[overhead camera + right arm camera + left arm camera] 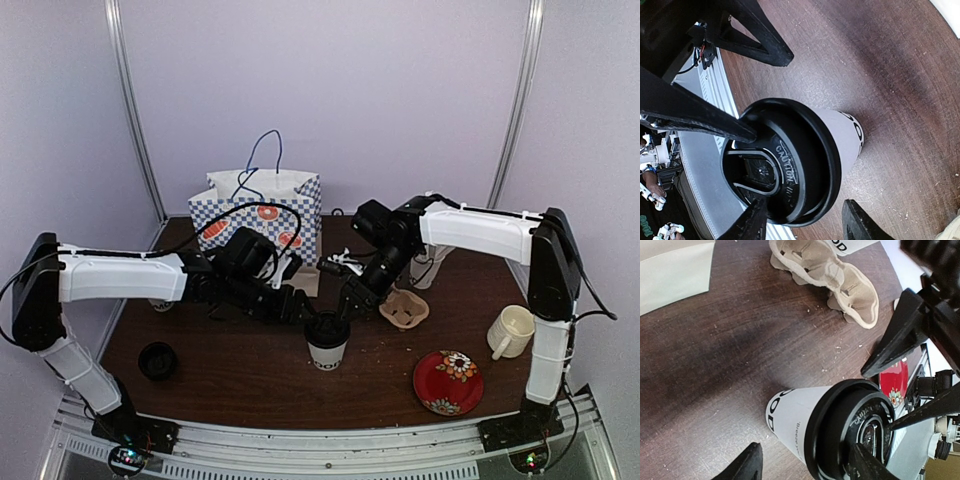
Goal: Pack the takeout coffee
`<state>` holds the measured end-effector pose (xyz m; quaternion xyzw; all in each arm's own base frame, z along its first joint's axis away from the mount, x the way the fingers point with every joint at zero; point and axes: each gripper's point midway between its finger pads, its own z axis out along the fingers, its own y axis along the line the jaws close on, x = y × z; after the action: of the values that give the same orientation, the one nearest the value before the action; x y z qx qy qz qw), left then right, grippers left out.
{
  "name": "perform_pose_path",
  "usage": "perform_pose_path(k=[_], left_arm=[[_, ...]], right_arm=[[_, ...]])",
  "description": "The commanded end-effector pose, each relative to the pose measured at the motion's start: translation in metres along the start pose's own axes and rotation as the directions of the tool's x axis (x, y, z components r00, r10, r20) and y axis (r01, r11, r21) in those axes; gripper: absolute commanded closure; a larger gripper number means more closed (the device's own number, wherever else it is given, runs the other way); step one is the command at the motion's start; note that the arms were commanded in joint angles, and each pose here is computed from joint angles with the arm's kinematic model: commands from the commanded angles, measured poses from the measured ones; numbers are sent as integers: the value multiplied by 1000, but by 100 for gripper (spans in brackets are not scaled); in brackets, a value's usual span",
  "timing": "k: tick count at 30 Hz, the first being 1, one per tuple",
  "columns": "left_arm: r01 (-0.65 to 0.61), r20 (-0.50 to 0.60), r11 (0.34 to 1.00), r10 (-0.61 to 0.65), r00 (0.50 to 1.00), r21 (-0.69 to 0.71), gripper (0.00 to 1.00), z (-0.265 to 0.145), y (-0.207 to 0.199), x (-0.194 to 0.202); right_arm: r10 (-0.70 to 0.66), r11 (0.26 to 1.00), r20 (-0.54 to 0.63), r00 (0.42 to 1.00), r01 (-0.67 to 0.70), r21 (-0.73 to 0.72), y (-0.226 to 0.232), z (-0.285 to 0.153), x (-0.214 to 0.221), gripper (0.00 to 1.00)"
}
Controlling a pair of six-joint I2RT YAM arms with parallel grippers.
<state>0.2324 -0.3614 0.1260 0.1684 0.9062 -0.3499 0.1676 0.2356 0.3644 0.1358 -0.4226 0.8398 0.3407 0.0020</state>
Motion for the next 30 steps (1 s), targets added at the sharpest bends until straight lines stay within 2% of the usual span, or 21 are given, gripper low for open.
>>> perform_pose_path(k=[1,8,11,15,19,21,27,30], left_arm=[[-17,-36,1000,17,999,-1,40,9,1,6],[-20,-63,1000,19,998,-18,42,19,6,10],[-18,-71,999,16,997,-30,41,21,9,11],[-12,-87,998,7,996,-56,41,24,17,17],[-10,-96,998,4,995,-65,42,25,20,21],[-8,-95,998,2,995,-68,42,25,21,22],[-11,-92,998,4,996,-70,42,25,21,22],[-11,-92,997,4,996,-75,42,25,22,22]], right_arm=[[21,999,-36,999,-20,27,-7,6,10,46],[5,1000,-24,1000,-5,21,-2,0,10,44],[-12,1000,-3,1000,12,2,5,-10,6,40],[-38,999,35,999,38,12,13,-25,8,29],[-38,999,42,998,36,41,8,-24,20,26],[-24,999,34,999,23,48,3,-20,26,27],[18,1000,13,1000,-18,-18,-2,-3,29,43],[26,998,10,1000,-25,-57,0,2,27,46]])
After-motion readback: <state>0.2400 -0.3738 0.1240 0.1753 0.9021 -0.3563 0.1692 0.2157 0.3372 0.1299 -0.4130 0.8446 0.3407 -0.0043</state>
